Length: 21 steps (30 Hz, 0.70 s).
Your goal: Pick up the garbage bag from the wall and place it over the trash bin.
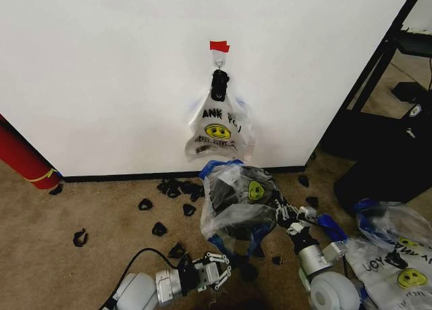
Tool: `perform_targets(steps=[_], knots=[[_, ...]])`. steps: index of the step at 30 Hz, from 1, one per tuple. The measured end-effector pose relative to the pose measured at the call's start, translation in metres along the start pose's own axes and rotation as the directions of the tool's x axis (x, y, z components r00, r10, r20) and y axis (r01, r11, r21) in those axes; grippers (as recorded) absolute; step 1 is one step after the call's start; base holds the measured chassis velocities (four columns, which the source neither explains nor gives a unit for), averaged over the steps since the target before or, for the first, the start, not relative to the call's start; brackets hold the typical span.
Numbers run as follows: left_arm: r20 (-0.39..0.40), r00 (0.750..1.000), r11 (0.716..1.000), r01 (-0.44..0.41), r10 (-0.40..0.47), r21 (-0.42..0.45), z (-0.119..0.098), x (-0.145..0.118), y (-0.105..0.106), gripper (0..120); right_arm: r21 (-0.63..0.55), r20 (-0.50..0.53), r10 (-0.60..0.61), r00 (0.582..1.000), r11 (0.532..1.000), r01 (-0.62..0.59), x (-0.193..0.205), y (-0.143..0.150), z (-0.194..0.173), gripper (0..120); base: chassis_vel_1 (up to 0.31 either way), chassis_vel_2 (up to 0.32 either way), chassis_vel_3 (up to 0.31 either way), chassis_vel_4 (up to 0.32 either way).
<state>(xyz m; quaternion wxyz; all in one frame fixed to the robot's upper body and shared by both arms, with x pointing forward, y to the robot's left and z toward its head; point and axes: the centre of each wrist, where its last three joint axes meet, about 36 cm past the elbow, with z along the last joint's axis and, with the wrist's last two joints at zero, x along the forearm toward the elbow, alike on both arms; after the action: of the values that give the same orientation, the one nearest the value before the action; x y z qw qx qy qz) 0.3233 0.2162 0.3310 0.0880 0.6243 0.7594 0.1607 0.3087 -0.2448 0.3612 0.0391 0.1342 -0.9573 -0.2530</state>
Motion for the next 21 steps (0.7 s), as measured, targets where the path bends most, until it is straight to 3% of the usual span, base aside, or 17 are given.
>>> perform_targets(steps=[6, 9, 21], knots=[[-0.031, 0.999, 0.999, -0.035, 0.035, -0.002, 0.012, 0.003, 0.009, 0, -0.112, -0.058, 0.009, 0.998, 0.994, -0.015, 0.005, 0.011, -0.008, 1, 0.0, 0.0, 0.0, 0.0], [-0.089, 0.996, 0.999, -0.032, 0.031, -0.014, 0.025, 0.009, 0.018, 0, -0.147, -0.091, 0.007, 0.996, 0.989, -0.02, 0.008, 0.016, -0.014, 1, 0.0, 0.0, 0.0, 0.0], [-0.183, 0.982, 0.999, 0.039, -0.041, -0.016, 0.053, 0.025, 0.042, 0, -0.141, -0.114, 0.014, 0.993, 0.99, -0.03, 0.01, 0.013, -0.032, 1, 0.0, 0.0, 0.0, 0.0]])
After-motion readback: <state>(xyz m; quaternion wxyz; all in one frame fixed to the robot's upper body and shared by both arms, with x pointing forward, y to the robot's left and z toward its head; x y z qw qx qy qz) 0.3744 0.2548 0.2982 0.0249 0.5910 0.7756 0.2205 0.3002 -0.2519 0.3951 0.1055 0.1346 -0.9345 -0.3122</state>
